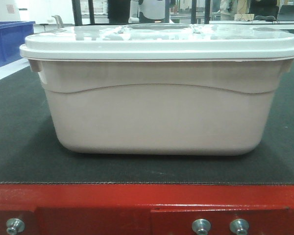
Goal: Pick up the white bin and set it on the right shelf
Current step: 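Move both grippers toward the lid rim on opposite ends of the pink bin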
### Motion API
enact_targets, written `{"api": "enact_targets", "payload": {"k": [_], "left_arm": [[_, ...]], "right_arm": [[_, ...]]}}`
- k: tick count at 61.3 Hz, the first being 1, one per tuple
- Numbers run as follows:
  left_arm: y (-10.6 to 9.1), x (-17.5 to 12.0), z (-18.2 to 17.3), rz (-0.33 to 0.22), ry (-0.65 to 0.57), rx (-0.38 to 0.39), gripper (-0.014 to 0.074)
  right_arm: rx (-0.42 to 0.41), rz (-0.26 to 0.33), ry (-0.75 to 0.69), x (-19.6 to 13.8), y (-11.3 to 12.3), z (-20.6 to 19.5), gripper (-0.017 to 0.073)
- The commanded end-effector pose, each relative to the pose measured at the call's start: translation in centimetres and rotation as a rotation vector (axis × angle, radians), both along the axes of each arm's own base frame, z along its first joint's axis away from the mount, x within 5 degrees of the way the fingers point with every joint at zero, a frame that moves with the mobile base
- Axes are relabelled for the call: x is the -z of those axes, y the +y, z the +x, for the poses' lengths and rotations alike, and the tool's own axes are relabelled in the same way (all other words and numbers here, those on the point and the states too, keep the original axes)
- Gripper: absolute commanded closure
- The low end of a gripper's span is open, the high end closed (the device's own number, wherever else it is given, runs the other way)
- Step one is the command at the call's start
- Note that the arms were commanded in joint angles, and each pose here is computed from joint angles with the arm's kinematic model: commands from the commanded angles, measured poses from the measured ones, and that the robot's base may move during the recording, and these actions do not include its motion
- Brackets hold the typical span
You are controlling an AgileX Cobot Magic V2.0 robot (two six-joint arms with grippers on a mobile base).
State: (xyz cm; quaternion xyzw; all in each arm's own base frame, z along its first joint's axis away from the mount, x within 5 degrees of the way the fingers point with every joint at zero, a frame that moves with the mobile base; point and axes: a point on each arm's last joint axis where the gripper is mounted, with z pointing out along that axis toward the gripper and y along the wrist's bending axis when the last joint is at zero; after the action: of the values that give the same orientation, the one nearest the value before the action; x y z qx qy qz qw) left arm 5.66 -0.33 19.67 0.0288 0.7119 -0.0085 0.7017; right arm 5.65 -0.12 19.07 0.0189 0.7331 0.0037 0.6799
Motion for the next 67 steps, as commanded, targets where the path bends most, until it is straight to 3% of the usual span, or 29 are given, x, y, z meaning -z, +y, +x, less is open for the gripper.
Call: {"api": "enact_targets", "payload": {"k": [1,53,67], "left_arm": [[0.1,-0.8,-0.1,-0.015,-0.097,-0.012,0.0711],[0.1,-0.9,-0.1,-0.030,-0.112,-0.013,0.0711],[0.3,-2.5,-0.4,-0.051,-0.267,-0.030,0.0711]], "right_arm": [[-0.001,-0.018,-0.106,-0.9,0.0,-0.1,0.0494],[-0.001,-0.019,-0.158,-1.4,0.0,-0.1,0.0494],[0.000,-0.021,-0.309,-2.8,0.0,-0.4,0.0494]]}}
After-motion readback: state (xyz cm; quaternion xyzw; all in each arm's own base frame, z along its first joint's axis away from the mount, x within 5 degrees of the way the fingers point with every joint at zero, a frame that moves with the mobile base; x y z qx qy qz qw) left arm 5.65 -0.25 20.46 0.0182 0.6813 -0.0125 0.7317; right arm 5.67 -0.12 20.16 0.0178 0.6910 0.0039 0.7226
